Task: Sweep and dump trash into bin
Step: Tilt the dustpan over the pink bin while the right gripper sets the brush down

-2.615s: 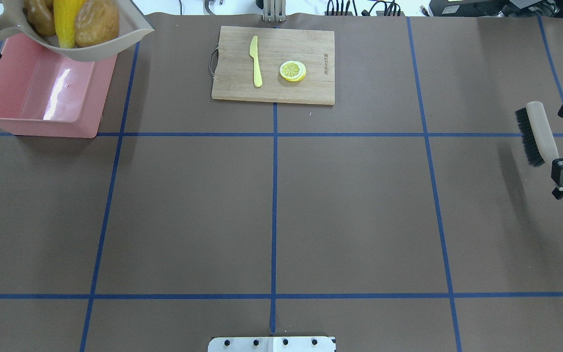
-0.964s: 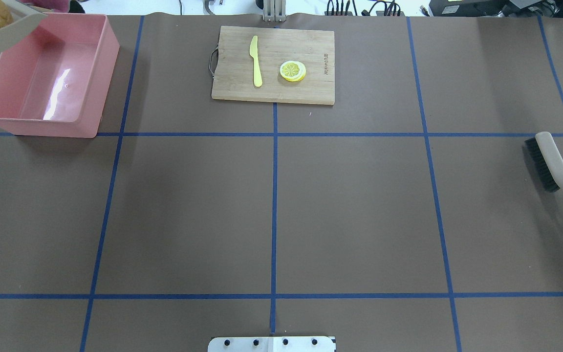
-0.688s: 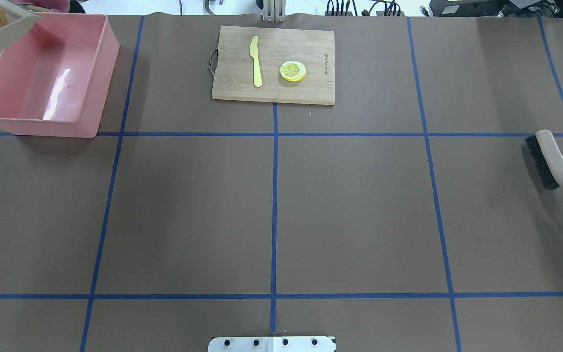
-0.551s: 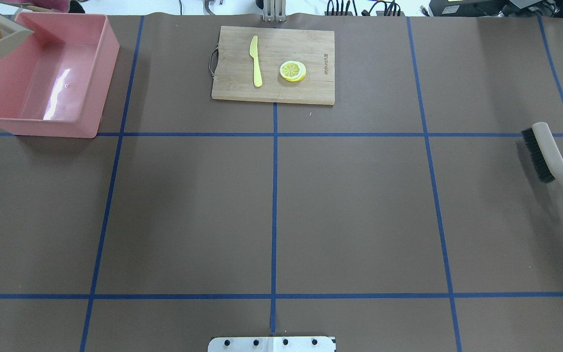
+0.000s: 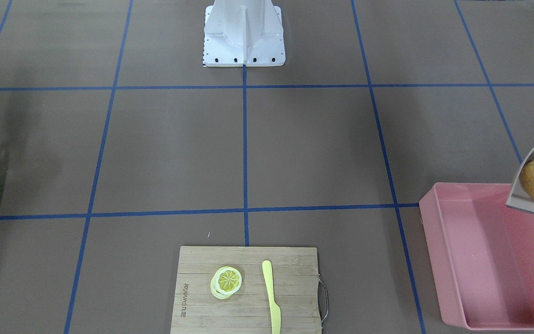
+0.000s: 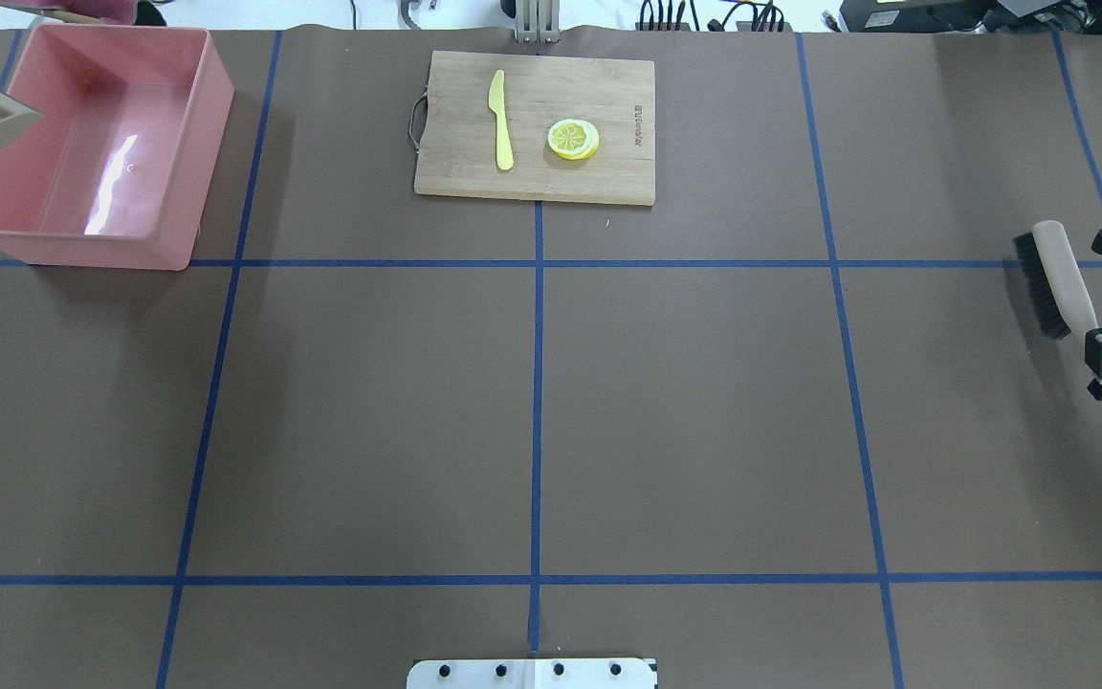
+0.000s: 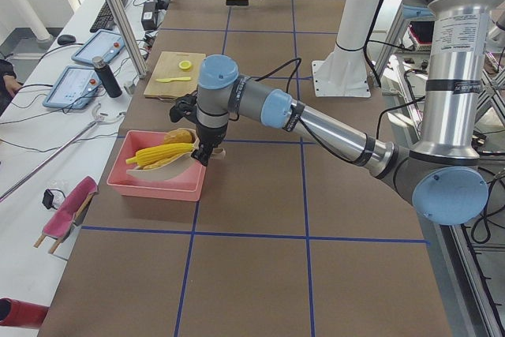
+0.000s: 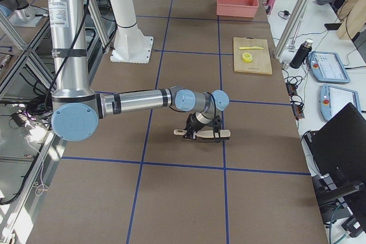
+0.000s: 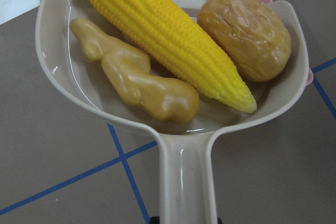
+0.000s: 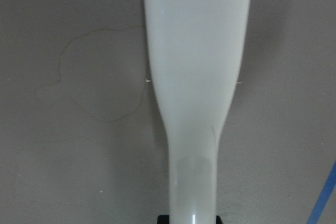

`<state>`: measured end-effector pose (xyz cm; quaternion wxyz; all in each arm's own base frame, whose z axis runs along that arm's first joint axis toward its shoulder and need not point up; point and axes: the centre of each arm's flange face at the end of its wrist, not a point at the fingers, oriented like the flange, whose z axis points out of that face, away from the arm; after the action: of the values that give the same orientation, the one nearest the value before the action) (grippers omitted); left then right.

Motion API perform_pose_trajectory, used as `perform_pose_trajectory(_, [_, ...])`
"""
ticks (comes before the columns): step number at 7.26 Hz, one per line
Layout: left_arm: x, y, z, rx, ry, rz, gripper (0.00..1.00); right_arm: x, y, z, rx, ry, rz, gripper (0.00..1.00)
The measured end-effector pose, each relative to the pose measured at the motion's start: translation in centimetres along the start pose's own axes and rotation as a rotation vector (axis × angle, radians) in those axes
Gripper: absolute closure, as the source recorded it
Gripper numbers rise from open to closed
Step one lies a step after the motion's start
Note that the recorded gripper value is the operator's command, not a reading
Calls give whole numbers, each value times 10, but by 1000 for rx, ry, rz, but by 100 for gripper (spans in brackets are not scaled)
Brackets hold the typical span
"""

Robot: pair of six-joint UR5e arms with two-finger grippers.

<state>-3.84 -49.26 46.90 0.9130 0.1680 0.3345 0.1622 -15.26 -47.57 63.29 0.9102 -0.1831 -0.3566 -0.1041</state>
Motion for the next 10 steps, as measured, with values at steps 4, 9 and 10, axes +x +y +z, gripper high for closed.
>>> perform_pose_trajectory(4, [-17,-19,13,-110,-57,67,100,-11,-4,1,-5,-29,47,100])
perform_pose_trajectory(9, [2,-49,41,-332,-82,263,100,-27,-8,4,-20,-49,35,17])
perform_pose_trajectory(10, [4,-48,40,-340,-86,276,100,-27,-8,4,-19,-50,33,0])
